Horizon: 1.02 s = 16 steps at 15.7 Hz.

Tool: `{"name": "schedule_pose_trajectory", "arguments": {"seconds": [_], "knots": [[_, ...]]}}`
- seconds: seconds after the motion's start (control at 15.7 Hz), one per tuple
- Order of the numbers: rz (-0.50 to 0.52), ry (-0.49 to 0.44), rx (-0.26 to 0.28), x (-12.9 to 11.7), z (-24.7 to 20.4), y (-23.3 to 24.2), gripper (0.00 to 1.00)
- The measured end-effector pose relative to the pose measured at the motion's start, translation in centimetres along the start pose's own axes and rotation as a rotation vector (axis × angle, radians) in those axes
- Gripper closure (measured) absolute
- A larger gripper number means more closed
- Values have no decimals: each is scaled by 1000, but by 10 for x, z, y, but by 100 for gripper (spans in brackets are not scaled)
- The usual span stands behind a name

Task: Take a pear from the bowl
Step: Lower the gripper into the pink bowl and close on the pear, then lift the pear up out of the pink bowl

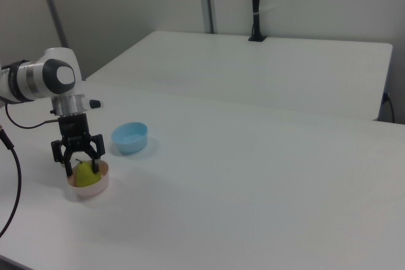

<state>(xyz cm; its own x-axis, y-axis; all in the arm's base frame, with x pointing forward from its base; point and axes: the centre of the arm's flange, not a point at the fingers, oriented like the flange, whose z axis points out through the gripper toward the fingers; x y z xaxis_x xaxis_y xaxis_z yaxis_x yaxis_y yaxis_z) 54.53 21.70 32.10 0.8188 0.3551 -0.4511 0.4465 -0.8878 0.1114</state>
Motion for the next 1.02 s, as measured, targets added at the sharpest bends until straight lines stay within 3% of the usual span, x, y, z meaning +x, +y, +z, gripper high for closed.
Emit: {"name": "schedule_pose_trajectory", "arguments": {"seconds": [0.06,0.13,0.32,0.7,1.02], "knots": [[-1,-3,-1,1,2,-1,15],[-2,-5,-3,2,5,-1,23],[-4,-4,-7,2,4,-1,34],[14,26,3,-4,-12,11,35],[54,103,71,-48,-85,67,35]]}}
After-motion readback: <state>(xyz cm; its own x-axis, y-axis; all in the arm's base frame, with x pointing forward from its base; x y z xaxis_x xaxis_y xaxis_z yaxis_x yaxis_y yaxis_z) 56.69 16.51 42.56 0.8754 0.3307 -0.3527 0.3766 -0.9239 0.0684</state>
